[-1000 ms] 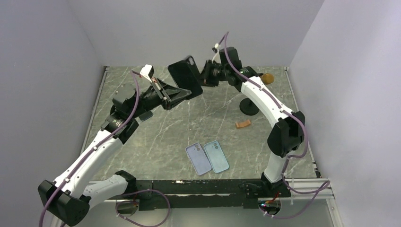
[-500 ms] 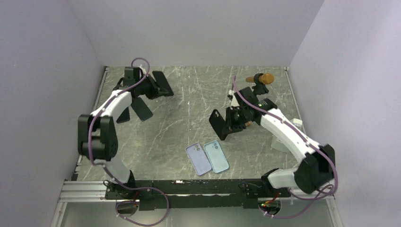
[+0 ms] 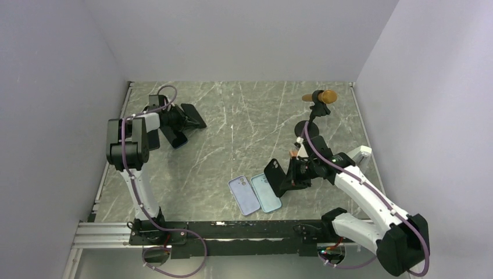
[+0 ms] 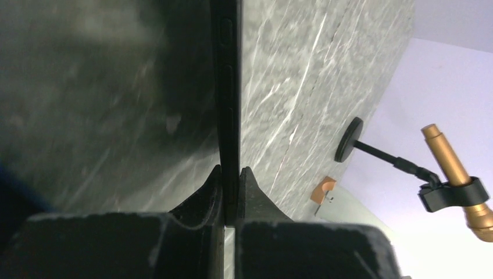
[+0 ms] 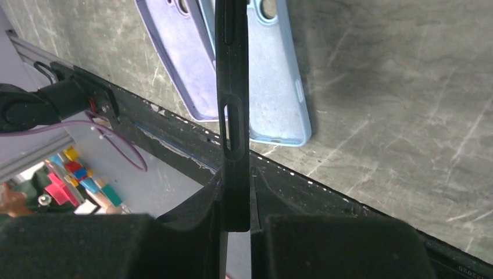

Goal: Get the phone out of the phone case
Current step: Place the phone at the center of the board, then place the phone case at the center of the board.

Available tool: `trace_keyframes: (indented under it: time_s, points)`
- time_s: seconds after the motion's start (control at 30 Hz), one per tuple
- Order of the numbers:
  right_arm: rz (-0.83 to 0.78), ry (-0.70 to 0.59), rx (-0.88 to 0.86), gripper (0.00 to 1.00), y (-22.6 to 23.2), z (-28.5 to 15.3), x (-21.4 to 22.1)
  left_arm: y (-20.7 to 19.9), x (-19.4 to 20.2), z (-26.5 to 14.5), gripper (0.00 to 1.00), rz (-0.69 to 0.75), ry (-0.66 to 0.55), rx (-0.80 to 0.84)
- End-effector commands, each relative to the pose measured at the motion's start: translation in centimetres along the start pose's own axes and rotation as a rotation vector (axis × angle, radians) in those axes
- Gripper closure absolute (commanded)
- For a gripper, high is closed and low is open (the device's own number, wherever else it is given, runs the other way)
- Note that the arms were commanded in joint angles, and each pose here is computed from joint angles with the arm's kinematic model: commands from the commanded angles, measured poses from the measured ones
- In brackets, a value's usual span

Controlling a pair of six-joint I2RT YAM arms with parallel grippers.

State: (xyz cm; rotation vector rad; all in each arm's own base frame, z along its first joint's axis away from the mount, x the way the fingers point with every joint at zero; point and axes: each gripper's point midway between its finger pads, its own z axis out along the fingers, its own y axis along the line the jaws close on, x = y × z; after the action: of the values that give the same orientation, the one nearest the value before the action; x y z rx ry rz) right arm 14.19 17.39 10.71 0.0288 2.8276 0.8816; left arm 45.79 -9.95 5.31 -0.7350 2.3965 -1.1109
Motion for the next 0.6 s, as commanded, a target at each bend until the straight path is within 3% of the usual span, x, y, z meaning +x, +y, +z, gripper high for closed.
trace_keyframes:
  time_s: [0.0,0.07,0.13,0.2,0.4,0.47,0.57]
  points:
    - [0.062,-0.063,-0.014,1.00,-0.5,-0.8,-0.3,-2.8,-2.3,0.8,0.97,0.058,0.020,0.085]
    - [0.093,-0.070,0.018,1.00,-1.5,-0.7,-0.2,-1.3,-1.9,1.2,0.88,0.027,0.053,0.017]
    - [0.116,-0.076,0.036,1.00,-2.2,-0.5,-0.1,-0.4,-1.6,1.3,0.69,0.008,0.080,-0.035]
    - [0.121,-0.077,0.037,1.00,-2.5,0.1,-0.2,0.2,-1.6,0.8,0.61,0.008,0.102,-0.090]
    - [0.140,-0.028,0.104,1.00,-4.7,1.5,0.7,-2.5,-2.3,-2.3,0.28,0.096,0.074,-0.126]
    - [0.153,-0.007,0.140,0.92,-5.4,1.6,1.2,-3.7,-2.3,-4.0,0.15,0.137,0.061,-0.138]
    - [0.180,0.008,0.232,0.70,-6.9,1.3,1.8,-5.2,-1.9,-6.8,0.11,0.203,0.027,-0.159]
